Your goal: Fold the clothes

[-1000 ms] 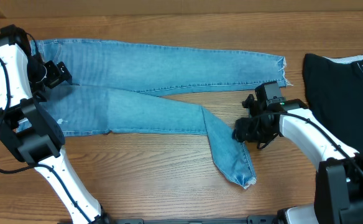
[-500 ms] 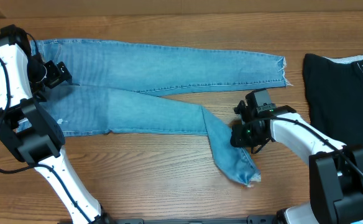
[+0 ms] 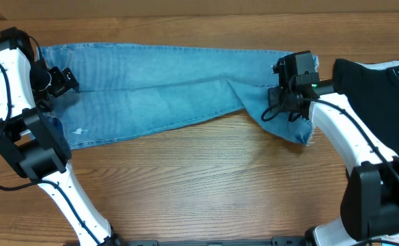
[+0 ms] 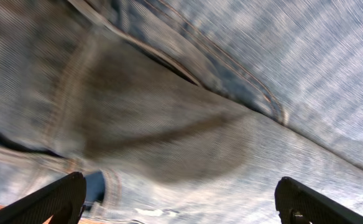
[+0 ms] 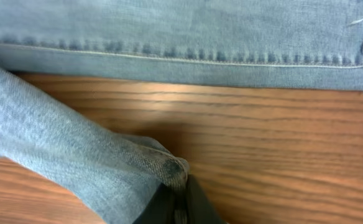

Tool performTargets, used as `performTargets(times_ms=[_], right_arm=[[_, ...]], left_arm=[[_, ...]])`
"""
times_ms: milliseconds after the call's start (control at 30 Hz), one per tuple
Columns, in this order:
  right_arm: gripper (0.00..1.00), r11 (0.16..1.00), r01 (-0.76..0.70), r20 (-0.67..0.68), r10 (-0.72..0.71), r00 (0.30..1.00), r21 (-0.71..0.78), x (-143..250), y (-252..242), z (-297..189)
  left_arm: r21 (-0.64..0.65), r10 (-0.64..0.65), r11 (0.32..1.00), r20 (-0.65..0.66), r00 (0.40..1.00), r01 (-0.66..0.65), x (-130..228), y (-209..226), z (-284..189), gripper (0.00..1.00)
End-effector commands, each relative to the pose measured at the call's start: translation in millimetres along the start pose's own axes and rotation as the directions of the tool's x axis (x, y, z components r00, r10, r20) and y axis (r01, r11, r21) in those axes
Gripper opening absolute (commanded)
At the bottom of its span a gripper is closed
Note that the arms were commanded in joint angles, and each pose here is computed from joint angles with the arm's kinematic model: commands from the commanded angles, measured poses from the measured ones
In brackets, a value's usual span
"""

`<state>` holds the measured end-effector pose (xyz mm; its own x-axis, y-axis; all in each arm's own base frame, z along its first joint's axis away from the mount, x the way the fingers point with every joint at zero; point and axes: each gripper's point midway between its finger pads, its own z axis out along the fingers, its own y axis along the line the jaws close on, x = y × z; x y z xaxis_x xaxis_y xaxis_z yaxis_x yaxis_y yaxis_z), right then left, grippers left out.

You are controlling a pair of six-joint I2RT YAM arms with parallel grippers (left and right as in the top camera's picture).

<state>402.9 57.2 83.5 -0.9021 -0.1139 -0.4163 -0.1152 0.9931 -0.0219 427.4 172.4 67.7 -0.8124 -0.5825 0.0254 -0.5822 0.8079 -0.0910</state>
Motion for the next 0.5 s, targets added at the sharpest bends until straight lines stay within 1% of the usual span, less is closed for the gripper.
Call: performTargets(times_ms=[0, 33, 67, 100, 133, 167, 233, 267, 300, 367, 467], right_arm=[[0.43, 0.999, 0.0, -0.01, 0.0, 1.0, 0.043, -5.0, -12.7, 17.7], [0.59, 0.999, -0.001, -0.011, 0.002, 1.0, 0.044, -5.5, -13.3, 22.9], [0.67, 0.999, -0.005, 0.011, 0.005, 1.0, 0.045, -10.9, -13.8, 23.8], [0.69, 0.999, -0.023, 0.056, 0.021, 0.998, 0.043, -23.8, -14.1, 17.5], [0.71, 0.998, -0.048, 0.08, 0.044, 0.996, 0.039, -32.5, -14.1, 10.2], [0.71, 0.996, -0.082, 0.095, 0.08, 0.992, 0.019, -43.6, -11.7, -7.5], [0.71, 0.996, -0.089, 0.067, 0.091, 0.994, -0.029, -46.2, -3.8, -34.8], [0.71, 0.993, -0.11, 0.027, 0.111, 0.993, -0.049, -40.4, -0.5, -52.1], [0.72, 0.982, -0.183, -0.023, 0.183, 0.983, -0.047, -28.9, -0.1, -65.4], [0.72, 0.957, -0.289, -0.114, 0.286, 0.951, -0.015, -4.5, -1.5, -72.5], [0.71, 0.907, -0.418, -0.196, 0.419, 0.886, 0.049, 18.8, -14.1, -75.4]], left_arm=[[0.014, -0.005, 1.0, 0.037, 0.999, 0.005, -1.3, -3.0, -16.7, 1.0], [0.015, 0.0, 1.0, 0.038, 0.999, 0.0, -1.5, -3.1, -16.7, 1.0], [0.014, 0.003, 1.0, 0.037, 0.999, -0.004, -1.4, -3.0, -16.7, 0.99], [0.015, 0.003, 1.0, 0.038, 0.999, -0.004, -1.3, -3.2, -17.1, 0.98], [0.015, 0.003, 1.0, 0.037, 0.999, -0.003, -0.6, -3.2, -18.9, 0.97], [0.016, 0.003, 1.0, 0.041, 0.999, -0.004, -0.1, -3.6, -24.3, 0.96], [0.019, 0.005, 1.0, 0.059, 0.998, -0.006, 0.0, -4.7, -35.2, 0.94], [0.027, 0.007, 1.0, 0.092, 0.996, -0.009, -0.2, -6.3, -49.9, 0.94], [0.04, 0.01, 0.999, 0.139, 0.99, -0.016, 1.1, -9.0, -71.1, 0.93], [0.055, 0.013, 0.998, 0.209, 0.978, -0.025, 5.9, -13.4, -103.9, 0.94], [0.099, 0.022, 0.994, 0.255, 0.967, -0.049, 18.4, -24.2, -134.2, 0.96]])
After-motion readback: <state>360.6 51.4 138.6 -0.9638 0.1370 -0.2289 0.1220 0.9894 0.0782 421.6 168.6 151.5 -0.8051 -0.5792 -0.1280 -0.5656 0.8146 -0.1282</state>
